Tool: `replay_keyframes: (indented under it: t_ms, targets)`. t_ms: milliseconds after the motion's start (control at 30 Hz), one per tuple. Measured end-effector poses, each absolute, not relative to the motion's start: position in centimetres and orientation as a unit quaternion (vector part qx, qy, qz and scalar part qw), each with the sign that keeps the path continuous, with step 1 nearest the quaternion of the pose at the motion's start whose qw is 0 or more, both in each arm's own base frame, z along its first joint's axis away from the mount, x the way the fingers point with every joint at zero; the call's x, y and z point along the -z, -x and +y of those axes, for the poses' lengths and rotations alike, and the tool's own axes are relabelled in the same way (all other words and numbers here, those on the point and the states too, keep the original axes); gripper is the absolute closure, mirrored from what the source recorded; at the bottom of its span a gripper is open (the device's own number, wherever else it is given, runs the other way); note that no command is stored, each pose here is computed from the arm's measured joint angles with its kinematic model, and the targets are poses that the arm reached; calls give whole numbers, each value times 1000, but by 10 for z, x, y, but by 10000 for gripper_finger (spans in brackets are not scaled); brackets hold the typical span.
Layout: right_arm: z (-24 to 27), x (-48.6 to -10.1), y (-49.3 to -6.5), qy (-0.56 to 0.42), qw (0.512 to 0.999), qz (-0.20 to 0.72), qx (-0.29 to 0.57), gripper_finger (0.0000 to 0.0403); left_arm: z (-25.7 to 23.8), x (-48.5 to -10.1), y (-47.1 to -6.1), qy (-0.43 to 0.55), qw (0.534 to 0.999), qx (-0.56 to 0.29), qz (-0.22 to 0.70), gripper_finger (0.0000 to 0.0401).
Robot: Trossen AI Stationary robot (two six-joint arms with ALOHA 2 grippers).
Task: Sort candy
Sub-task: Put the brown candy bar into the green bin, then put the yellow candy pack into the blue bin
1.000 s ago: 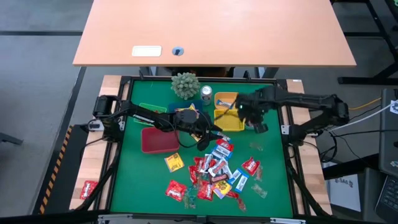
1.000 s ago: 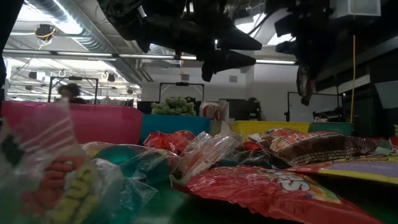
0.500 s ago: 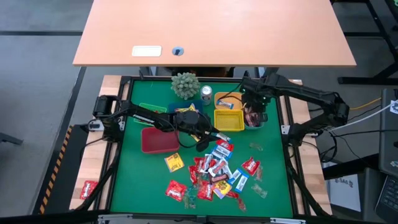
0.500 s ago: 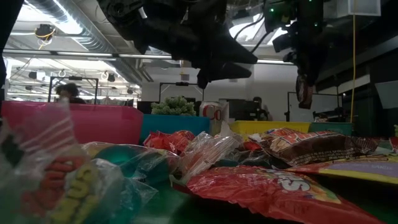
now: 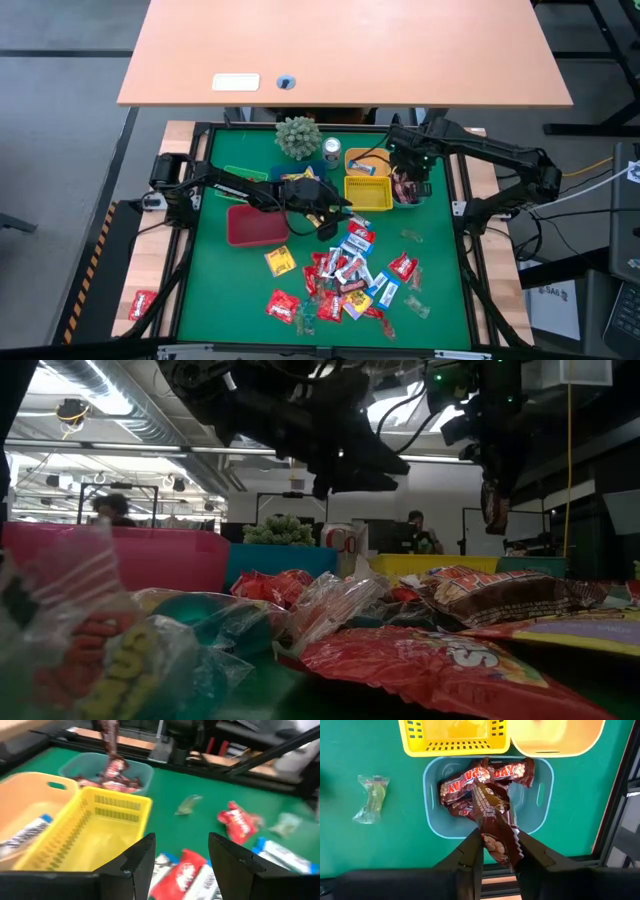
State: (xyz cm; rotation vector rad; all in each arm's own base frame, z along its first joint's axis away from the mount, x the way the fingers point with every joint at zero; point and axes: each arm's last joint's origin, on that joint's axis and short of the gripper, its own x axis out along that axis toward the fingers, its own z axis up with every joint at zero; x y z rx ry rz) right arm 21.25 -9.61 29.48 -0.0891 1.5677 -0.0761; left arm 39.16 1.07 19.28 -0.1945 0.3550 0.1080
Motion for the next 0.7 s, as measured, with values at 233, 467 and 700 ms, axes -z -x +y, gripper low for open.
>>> replay_keyframes:
  t_ms: [233,467,700]
  targets:
    - [-96,-295,-212,38,707,706,37,246,12,-189,-385,74,968,-82,226,232]
    - [-96,-295,-213,37,709,703,38,181,13,-181,-372,60,942,-117,309,232]
    - [-96,-295,-213,33,712,701,33,164,6,-166,-358,71,902,-127,407,232]
